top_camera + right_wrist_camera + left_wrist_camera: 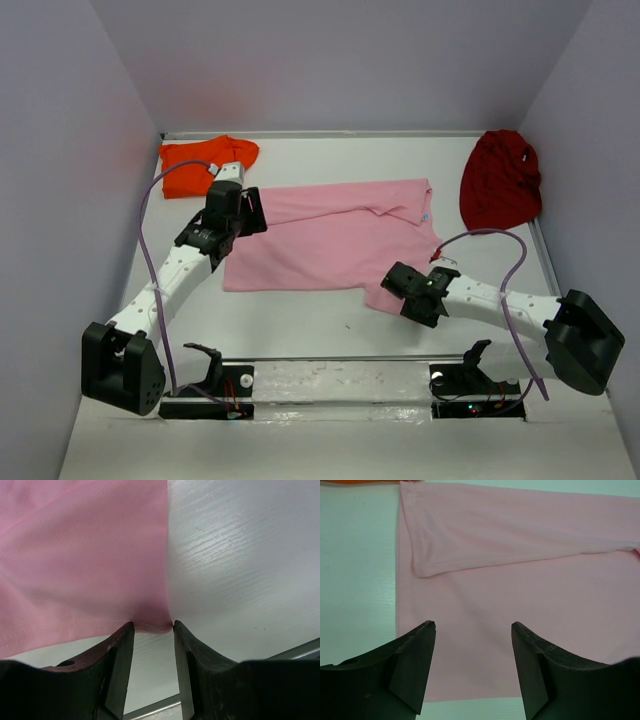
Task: Fold and stack the t-shirts
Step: Fold the tshirt
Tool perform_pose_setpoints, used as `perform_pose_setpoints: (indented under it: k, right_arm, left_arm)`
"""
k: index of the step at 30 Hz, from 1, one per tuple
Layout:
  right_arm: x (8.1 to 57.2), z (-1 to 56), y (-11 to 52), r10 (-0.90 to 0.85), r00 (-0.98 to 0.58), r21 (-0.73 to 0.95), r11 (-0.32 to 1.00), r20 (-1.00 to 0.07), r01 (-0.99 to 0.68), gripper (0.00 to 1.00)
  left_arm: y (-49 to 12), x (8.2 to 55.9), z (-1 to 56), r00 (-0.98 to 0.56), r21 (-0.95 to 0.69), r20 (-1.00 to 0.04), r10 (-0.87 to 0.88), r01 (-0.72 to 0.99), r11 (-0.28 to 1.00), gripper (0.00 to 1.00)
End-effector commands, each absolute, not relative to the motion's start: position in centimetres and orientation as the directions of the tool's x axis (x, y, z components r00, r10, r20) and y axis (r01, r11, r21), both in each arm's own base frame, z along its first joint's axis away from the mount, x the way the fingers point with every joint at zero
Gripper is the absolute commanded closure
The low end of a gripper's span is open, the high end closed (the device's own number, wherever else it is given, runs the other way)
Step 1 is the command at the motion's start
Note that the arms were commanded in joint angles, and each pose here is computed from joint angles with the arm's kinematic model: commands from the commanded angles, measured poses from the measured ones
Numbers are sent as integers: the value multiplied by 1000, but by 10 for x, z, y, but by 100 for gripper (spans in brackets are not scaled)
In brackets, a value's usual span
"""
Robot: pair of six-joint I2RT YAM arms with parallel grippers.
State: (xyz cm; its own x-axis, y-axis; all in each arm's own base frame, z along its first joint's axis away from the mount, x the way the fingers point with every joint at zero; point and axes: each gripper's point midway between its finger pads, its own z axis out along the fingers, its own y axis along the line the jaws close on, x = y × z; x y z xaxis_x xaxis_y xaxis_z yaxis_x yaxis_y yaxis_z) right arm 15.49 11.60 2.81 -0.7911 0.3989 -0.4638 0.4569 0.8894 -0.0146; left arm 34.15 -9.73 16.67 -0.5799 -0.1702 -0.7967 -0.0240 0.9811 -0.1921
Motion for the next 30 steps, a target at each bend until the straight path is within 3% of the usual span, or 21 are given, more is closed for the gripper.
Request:
perform_pose_setpoints:
  k: [1, 6, 13, 16, 18, 25, 30]
  right_arm:
    - [158, 29, 112, 394, -776, -33, 882, -493, 469, 57]
    - [151, 22, 117, 412, -789, -7, 885, -455, 466, 60]
    - [144, 19, 119, 457, -779, 70, 877, -429, 476, 73]
    - [141, 20, 120, 470, -775, 99, 874, -422, 476, 83]
    - [141, 20, 120, 472, -774, 112, 874, -422, 472, 100]
    - [148, 33, 121, 470, -760, 139, 877, -450, 460, 100]
    - [169, 62, 123, 437, -723, 159, 893, -535, 422, 100]
  left_arm:
    - [-101, 341, 179, -542, -200, -824, -163, 10, 980, 28]
    - [-102, 340, 181, -538, -200, -828, -159, 19, 980, 28]
    - [-103, 338, 183, -534, -201, -831, -159, 22, 979, 28]
    - [-103, 338, 184, -531, -201, -833, -159, 21, 979, 28]
    - [-102, 338, 185, -528, -202, -834, -162, 18, 979, 28]
    - [-103, 335, 179, -545, -208, -821, -171, 6, 978, 28]
    - [-101, 313, 152, -656, -239, -713, -248, -105, 965, 28]
